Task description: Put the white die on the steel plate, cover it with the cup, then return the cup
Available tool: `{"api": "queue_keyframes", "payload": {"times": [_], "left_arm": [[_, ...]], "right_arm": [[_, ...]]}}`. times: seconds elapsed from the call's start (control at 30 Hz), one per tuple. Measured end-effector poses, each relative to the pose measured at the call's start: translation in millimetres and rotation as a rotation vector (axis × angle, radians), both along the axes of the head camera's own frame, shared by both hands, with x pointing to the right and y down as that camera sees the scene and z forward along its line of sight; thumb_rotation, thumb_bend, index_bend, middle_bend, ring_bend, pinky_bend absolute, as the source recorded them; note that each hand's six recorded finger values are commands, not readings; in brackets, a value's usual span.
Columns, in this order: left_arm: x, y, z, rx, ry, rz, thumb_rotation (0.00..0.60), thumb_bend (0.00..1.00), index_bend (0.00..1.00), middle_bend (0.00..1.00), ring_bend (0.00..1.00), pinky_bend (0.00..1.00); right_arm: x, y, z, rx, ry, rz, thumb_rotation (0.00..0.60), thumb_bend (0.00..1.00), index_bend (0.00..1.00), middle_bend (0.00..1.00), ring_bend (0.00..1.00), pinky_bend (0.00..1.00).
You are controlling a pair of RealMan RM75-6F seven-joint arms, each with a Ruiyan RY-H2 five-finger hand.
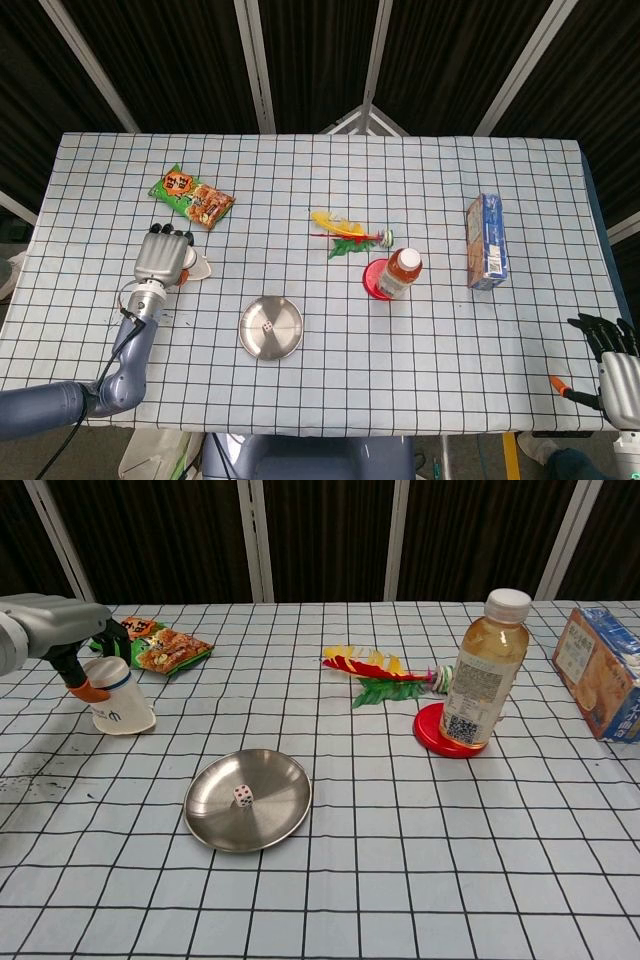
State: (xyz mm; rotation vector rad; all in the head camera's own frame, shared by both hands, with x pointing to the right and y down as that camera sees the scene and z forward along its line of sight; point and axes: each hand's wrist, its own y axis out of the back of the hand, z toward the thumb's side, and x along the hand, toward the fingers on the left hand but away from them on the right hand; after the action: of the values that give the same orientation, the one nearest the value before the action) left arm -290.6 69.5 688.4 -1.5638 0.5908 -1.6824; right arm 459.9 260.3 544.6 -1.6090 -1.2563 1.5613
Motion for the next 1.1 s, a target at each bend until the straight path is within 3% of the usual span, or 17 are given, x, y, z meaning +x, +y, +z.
{"api": "queue_keyframes", "payload": {"times": [0.27, 0.47, 0.6, 0.73, 0.87, 1.1], "left_arm": [[9.3, -2.3, -14.6, 0.018, 0.042, 0.019, 0.600, 0.44, 0.34, 0.34, 0.18, 0.17], [37.7, 0.3, -46.0, 0.042, 0.127, 0.079, 0.600, 0.44, 0.34, 0.32, 0.18, 0.17], [68.3, 13.4, -72.5, 0.023, 0.198, 0.147, 0.600, 0.44, 0.34, 0.31, 0.17, 0.16], [94.6, 26.3, -93.3, 0.002, 0.211, 0.229, 0.600, 0.44, 0.34, 0.31, 0.17, 0.16], [111.4, 36.5, -97.1, -0.045, 0.206, 0.260, 0.600, 0.44, 0.34, 0.31, 0.16, 0.16], [143.8, 61.1, -82.6, -0.146, 0.227, 0.301, 0.600, 0.44, 0.34, 0.31, 0.16, 0.16]], "right_arm": [[-0.8, -0.3, -0.1, 0.002, -0.003, -0.001, 0.600, 0.10, 0.22, 0.19, 0.13, 0.00], [-1.6, -0.3, -0.5, 0.002, -0.004, -0.001, 0.600, 0.10, 0.22, 0.19, 0.13, 0.00], [-2.0, -0.8, -1.5, 0.006, -0.008, 0.000, 0.600, 0.10, 0.22, 0.19, 0.13, 0.00], [-1.1, -0.9, -3.2, 0.010, -0.010, 0.004, 0.600, 0.10, 0.22, 0.19, 0.13, 0.00], [0.4, -1.5, -5.4, 0.016, -0.014, 0.011, 0.600, 0.10, 0.22, 0.19, 0.13, 0.00], [3.5, -1.8, -8.4, 0.023, -0.018, 0.022, 0.600, 0.10, 0.22, 0.19, 0.13, 0.00]]}}
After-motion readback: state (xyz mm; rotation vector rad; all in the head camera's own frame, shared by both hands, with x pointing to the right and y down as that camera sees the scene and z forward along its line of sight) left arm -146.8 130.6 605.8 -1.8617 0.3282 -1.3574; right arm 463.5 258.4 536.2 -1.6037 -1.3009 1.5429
